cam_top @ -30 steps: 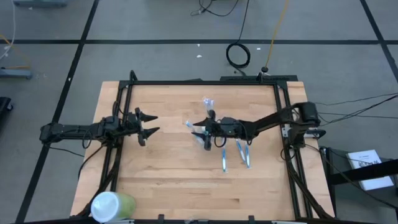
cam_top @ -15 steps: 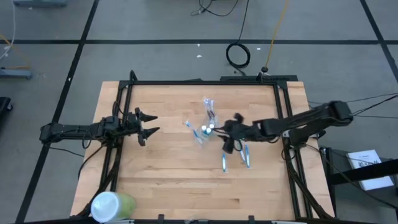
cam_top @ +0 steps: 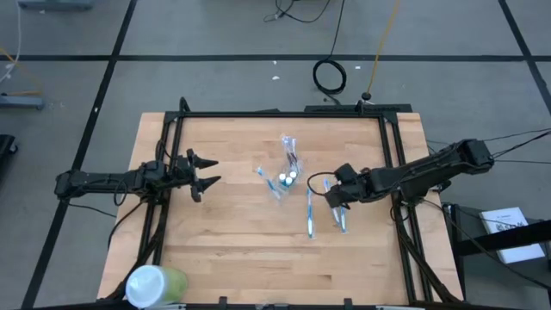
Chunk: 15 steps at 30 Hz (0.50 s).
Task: Pick & Place toothbrushing station
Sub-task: Put the blue toothbrush into the transparent organizer
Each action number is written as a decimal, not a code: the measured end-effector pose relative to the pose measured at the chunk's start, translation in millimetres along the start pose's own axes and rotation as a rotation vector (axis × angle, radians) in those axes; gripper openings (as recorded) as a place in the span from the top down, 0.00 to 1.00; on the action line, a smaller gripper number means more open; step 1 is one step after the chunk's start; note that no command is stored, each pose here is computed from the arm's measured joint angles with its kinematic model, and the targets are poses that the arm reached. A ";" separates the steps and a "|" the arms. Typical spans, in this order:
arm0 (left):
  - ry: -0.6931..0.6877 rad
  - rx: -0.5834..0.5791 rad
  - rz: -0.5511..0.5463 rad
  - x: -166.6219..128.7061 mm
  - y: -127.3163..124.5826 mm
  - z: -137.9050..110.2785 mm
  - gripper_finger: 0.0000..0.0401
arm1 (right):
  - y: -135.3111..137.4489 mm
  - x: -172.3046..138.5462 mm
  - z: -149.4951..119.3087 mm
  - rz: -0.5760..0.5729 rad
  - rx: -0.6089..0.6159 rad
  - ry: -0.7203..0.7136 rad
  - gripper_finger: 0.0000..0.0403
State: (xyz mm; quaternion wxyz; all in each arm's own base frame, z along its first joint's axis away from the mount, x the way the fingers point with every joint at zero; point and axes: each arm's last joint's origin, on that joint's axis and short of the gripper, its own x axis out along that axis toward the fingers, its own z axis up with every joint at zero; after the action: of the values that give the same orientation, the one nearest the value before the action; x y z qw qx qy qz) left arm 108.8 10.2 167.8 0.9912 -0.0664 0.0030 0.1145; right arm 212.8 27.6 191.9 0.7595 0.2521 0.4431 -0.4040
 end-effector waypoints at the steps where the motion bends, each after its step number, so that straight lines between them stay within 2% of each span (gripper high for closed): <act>1: 0.000 0.000 0.000 0.0 0.0 -0.1 0.30 | -2.5 4.2 -2.7 -0.006 0.015 0.033 0.57; 4: 0.000 0.000 0.000 0.0 0.0 -0.1 0.30 | -10.1 16.4 -10.2 -0.037 0.060 0.107 0.58; 9: 0.000 0.000 0.000 0.0 0.0 0.0 0.30 | -21.9 30.9 -20.0 -0.068 0.117 0.143 0.58; 15: 0.000 0.000 0.000 0.0 0.0 -0.1 0.30 | -22.0 42.6 -22.7 0.006 0.140 0.109 0.58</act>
State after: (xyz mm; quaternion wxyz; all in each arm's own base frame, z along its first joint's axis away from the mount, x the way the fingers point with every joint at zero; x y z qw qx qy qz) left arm 108.8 10.2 167.8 0.9912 -0.0664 0.0031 0.1146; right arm 195.6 15.8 143.1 0.7158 0.3276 0.4538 -0.4176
